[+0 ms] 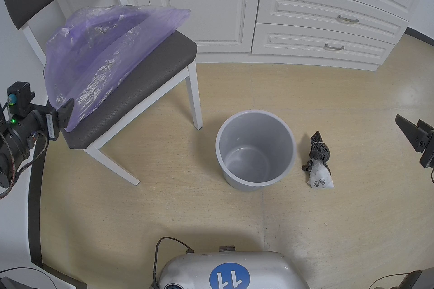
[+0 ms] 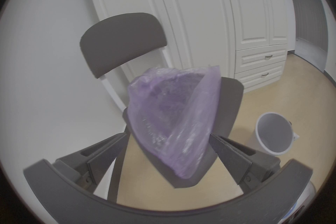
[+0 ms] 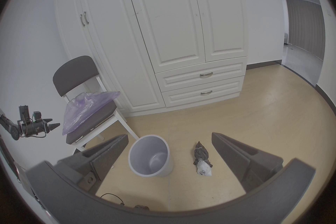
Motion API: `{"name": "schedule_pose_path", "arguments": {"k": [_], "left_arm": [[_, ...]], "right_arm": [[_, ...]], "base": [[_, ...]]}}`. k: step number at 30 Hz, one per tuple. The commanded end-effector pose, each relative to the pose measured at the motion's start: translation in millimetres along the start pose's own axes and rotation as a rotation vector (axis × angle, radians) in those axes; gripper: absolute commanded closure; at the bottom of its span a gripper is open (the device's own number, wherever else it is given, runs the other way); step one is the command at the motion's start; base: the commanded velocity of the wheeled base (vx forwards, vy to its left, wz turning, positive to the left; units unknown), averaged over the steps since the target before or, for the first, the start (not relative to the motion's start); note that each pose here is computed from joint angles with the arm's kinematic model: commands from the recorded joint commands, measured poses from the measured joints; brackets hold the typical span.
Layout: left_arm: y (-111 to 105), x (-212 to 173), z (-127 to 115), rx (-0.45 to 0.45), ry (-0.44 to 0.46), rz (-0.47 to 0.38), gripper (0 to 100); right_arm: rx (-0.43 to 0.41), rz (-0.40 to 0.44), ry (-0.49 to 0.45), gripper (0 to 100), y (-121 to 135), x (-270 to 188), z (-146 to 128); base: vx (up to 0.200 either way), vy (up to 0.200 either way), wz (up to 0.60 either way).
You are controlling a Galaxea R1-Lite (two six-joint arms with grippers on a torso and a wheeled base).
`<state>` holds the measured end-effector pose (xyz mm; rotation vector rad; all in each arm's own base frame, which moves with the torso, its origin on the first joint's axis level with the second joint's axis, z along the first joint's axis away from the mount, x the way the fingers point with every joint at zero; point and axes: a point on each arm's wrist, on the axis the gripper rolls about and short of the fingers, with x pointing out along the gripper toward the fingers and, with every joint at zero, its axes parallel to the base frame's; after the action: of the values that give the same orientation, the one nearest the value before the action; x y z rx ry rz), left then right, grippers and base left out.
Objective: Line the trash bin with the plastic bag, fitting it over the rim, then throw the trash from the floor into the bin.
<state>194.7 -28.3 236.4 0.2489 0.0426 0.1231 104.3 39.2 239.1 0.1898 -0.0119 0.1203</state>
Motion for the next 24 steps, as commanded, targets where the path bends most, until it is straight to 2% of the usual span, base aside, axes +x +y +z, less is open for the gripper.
{"name": "schedule_pose_path", "arguments": {"k": [1, 4, 6, 13, 20, 24], "left_arm": [[-19, 8, 13, 0.029, -0.015, -0.04, 0], [-25, 20, 6, 0.112, 0.022, -0.022, 0], [-27, 24, 3, 0.124, 0.039, -0.015, 0], [-19, 11, 8, 0.114, 0.021, 0.012, 0], [-17, 4, 6, 0.119, 0.017, 0.008, 0], [-22, 7, 0, 0.136, 0.039, -0.007, 0]], "right_arm": [[0.0, 0.005, -0.01, 0, 0, -2, 2], [0.0, 0.001, -0.015, 0, -1, -3, 3], [0.003, 0.001, -0.027, 0, -1, -5, 5], [0.016, 0.013, -0.084, 0, -3, -18, 15], [0.017, 0.015, -0.096, 0, -4, -21, 17], [-0.025, 0.004, -0.09, 0, -4, -20, 15]], "base": [[0.0, 0.0, 0.0], [0.0, 0.0, 0.0], [0.0, 0.0, 0.0], [0.0, 0.0, 0.0], [0.0, 0.0, 0.0], [0.0, 0.0, 0.0]]}}
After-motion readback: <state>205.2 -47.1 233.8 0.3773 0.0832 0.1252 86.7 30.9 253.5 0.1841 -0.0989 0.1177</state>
